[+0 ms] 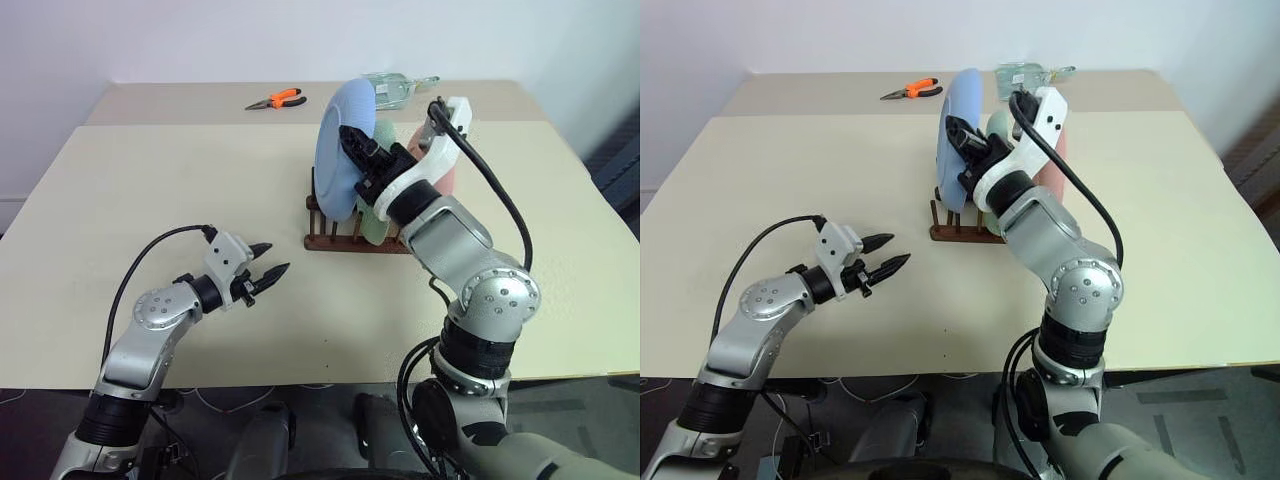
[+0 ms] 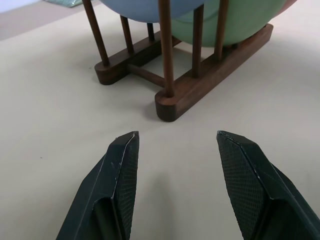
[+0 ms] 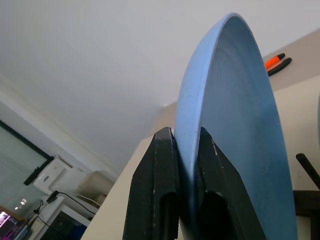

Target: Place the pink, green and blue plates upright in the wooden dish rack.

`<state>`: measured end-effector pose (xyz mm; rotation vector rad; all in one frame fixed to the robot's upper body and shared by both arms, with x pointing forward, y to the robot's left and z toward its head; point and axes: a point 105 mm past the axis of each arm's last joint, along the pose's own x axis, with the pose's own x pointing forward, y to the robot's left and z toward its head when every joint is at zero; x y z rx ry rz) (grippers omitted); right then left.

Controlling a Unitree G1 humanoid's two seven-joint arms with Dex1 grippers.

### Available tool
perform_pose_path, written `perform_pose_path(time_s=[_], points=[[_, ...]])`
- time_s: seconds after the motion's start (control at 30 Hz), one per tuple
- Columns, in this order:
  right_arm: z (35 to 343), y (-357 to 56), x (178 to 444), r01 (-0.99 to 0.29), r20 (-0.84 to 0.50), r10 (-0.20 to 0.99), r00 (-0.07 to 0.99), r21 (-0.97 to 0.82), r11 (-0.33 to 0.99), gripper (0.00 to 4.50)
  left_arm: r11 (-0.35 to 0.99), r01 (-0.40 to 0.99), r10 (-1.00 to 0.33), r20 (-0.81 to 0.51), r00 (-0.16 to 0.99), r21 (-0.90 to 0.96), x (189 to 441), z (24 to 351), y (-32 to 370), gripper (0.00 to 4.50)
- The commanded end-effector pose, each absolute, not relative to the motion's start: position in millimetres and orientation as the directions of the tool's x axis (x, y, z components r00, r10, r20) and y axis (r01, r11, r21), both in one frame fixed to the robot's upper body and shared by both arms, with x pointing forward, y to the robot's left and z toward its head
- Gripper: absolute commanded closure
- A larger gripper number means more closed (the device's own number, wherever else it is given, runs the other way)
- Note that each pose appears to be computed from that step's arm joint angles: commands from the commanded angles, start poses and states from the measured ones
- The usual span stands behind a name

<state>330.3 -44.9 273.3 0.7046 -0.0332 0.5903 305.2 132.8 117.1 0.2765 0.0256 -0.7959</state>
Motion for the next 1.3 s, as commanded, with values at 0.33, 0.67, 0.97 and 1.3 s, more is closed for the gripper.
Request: perform_pose_path(time_s=[0.33,0.67,0.97,1.3], points=[[317,-33,326,-0.639,0.339,0.545,0.767,0.329,0.695,0.06,0.653,0.709,-0.719,-0.078,0.691,0.267,301,133,124,1.94],[358,-102,304,-0.480,0.476,0.575,0.666,-0.317,0.818,0.06,0.677,0.682,-0.692,-0.076,0.718,0.277,309,133,134,1.94],[268,-252,286,-0.387,0.079,0.443,0.893,-0.369,0.845,0.06,0.774,0.548,-0.533,-0.140,0.835,0.318,327,122,208,1.94],[174,-279,282,-0.417,-0.170,0.381,0.909,-0.326,0.849,0.06,0.757,0.591,-0.569,-0.163,0.806,0.279,329,113,196,1.94]])
